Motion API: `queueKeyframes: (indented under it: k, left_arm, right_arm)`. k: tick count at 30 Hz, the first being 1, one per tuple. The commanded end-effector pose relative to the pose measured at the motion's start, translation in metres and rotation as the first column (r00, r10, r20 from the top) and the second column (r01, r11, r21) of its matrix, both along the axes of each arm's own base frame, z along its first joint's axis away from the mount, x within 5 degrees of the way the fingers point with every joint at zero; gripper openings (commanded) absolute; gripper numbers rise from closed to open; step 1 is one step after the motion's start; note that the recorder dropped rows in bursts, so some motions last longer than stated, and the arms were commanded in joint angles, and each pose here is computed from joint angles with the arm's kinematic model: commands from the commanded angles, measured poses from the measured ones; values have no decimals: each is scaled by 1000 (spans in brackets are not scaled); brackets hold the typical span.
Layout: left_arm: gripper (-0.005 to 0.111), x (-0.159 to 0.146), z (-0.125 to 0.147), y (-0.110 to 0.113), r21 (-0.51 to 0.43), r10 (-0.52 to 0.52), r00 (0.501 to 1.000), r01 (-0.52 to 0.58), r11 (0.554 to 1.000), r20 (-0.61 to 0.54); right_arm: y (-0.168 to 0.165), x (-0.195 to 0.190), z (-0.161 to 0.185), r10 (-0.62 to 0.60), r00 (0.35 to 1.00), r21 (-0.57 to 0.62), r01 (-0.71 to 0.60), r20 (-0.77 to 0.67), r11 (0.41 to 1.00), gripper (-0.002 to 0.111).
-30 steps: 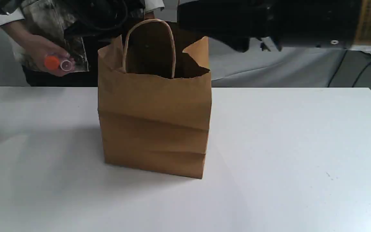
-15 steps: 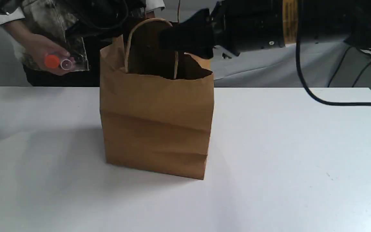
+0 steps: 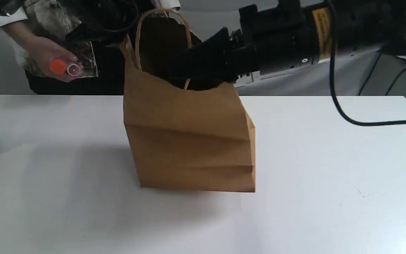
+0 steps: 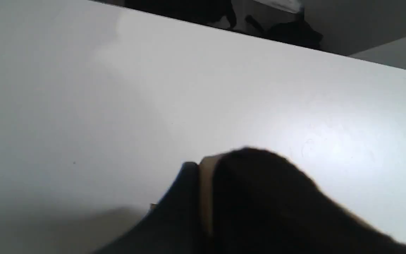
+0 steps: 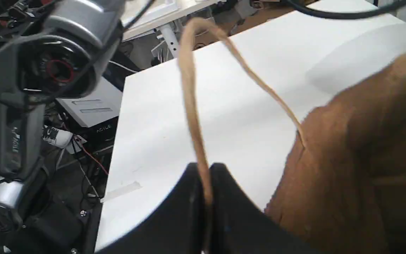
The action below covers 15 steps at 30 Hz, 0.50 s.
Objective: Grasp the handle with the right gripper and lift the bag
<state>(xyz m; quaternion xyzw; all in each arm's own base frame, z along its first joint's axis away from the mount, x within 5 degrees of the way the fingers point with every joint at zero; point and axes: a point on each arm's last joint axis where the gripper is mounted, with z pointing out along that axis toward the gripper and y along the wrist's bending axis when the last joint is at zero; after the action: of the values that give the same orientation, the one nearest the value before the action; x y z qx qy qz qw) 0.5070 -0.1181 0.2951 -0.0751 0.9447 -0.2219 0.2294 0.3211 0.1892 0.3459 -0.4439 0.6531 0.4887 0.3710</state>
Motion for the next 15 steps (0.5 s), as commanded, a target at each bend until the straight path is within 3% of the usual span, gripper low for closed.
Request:
queueKeyframes:
  k: [1,6,15]
  left_arm:
    - [0,-2,11,-3,28,18,999,-19,999,47]
    - [0,-10,6,-11,32,1,1000,-1,999,2]
    - [0,-32,-5,0,65,4,993,4,998,-117]
  right_arm:
    - [-4,-8,31,12,1000,53,-11,-12,999,0]
    - [-4,-7,47,-7,998,74,12,-65,997,0]
    - [-4,38,21,-316,943,45,322,-103,946,0]
